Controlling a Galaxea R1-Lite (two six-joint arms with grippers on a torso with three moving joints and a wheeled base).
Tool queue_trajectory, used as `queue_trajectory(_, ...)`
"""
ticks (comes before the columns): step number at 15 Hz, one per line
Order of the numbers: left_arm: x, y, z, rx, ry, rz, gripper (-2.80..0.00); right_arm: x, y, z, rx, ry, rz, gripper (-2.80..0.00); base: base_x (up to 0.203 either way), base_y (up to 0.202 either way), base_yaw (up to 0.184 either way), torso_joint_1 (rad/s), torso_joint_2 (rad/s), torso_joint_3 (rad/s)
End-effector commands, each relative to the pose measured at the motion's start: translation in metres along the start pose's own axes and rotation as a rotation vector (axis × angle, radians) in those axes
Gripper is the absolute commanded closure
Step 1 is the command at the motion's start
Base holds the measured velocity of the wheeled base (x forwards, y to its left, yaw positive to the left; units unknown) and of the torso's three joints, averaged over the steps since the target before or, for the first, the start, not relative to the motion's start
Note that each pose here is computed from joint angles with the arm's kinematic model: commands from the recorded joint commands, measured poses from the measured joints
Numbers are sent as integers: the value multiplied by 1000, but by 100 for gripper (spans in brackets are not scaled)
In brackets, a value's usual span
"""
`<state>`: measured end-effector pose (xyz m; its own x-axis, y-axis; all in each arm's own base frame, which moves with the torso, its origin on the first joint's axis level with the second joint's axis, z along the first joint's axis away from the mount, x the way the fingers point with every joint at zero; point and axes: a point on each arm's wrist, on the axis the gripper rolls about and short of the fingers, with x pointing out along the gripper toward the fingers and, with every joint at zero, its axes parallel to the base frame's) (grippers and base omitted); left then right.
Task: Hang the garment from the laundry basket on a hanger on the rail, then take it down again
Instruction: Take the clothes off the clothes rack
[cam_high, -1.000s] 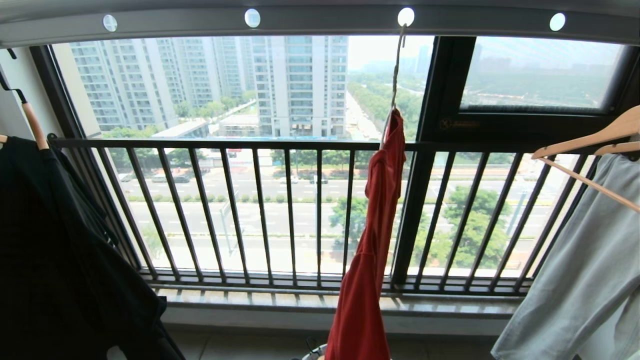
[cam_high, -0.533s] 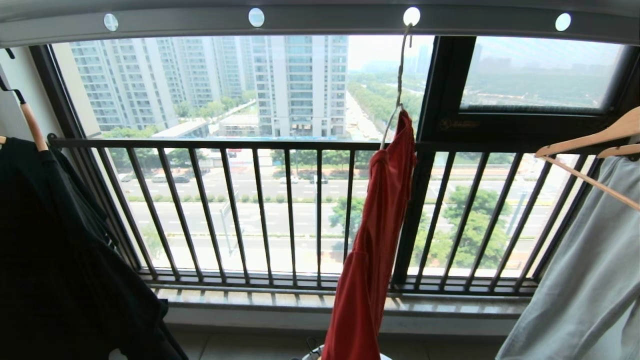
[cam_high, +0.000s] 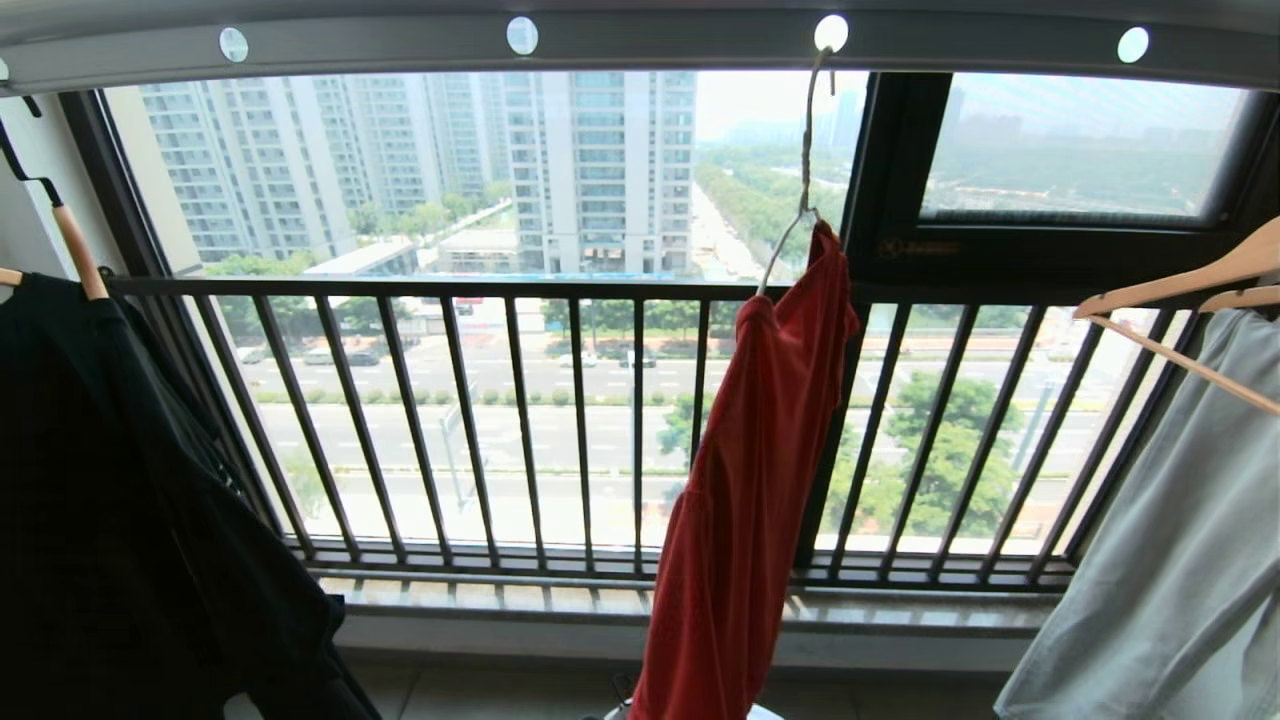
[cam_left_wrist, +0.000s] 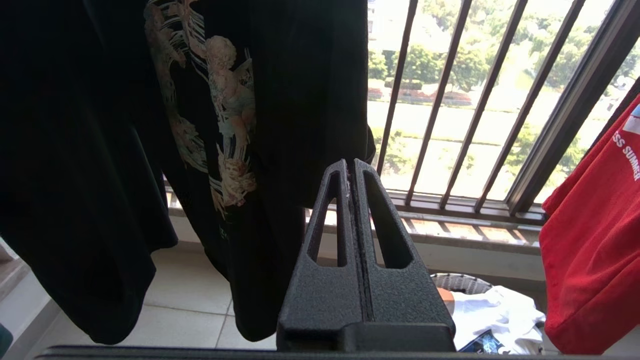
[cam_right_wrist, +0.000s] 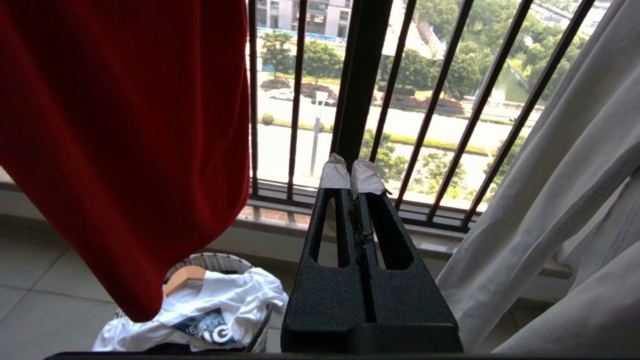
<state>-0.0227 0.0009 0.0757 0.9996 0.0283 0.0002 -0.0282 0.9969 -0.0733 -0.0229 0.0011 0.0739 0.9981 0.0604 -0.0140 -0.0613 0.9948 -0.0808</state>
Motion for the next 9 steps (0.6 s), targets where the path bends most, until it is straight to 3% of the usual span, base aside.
queue_trajectory(1,0,0,0,0,-1,1,0,0,0,0,-1,1,1,0,0,0,0,0,0,0)
queue_trajectory(9,0,0,0,0,-1,1,0,0,0,0,13,3,-10,0,0,0,0,0,0,0)
